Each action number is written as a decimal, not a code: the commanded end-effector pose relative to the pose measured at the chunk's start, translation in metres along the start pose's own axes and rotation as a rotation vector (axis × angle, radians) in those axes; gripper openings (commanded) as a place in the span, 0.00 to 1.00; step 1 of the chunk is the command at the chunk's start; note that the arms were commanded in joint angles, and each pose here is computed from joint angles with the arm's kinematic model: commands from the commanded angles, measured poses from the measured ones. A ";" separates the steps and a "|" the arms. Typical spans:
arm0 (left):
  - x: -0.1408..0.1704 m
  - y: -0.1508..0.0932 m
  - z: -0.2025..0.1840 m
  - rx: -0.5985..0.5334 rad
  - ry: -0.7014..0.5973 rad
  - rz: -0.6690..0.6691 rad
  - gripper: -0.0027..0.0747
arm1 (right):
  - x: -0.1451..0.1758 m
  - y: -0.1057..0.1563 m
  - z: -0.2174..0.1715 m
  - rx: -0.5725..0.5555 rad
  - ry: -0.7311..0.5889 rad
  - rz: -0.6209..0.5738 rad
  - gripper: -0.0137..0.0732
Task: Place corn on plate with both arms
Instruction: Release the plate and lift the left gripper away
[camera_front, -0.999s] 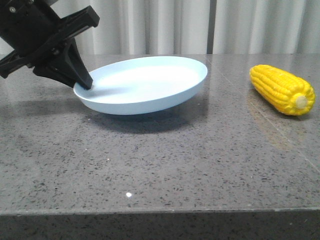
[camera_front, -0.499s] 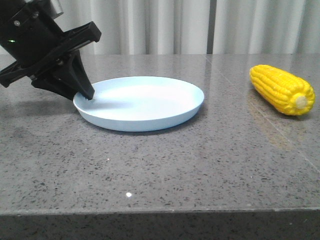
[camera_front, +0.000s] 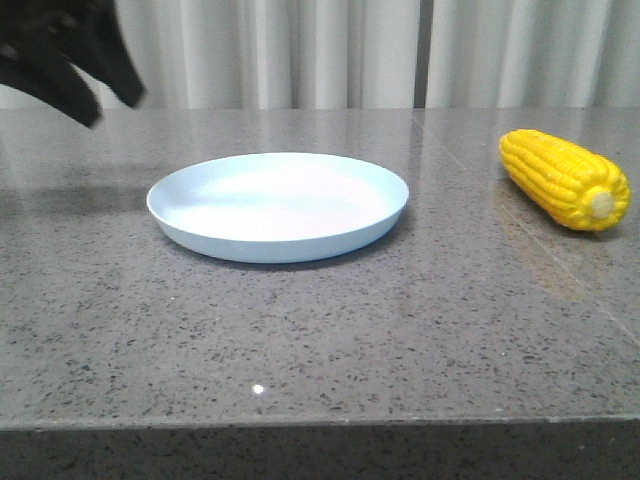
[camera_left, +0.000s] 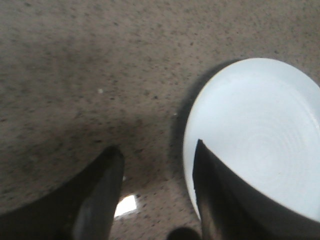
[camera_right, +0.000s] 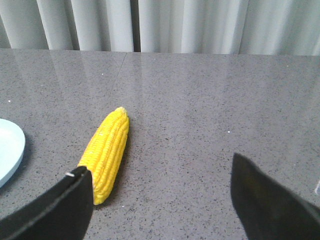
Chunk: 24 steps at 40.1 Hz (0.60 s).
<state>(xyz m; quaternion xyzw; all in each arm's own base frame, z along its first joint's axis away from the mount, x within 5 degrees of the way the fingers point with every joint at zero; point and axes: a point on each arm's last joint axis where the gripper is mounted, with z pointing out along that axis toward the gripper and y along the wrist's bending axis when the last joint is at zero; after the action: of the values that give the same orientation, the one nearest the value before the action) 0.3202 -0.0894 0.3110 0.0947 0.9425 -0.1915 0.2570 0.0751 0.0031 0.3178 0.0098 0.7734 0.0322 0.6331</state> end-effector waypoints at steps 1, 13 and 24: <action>-0.006 0.001 -0.042 -0.035 -0.098 -0.007 0.42 | -0.016 0.001 -0.001 0.000 -0.096 -0.009 0.84; 0.017 0.009 -0.083 -0.233 -0.147 0.060 0.01 | -0.016 0.001 -0.001 0.000 -0.096 -0.009 0.84; 0.061 0.015 -0.118 -0.410 -0.311 0.075 0.01 | -0.016 0.001 -0.001 0.000 -0.096 -0.009 0.84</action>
<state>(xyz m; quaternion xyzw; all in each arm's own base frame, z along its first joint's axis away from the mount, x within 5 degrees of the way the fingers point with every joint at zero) 0.2351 -0.0291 0.3484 0.0585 0.9364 -0.0155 0.3456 0.0751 0.0031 0.3178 0.0098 0.7734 0.0322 0.6331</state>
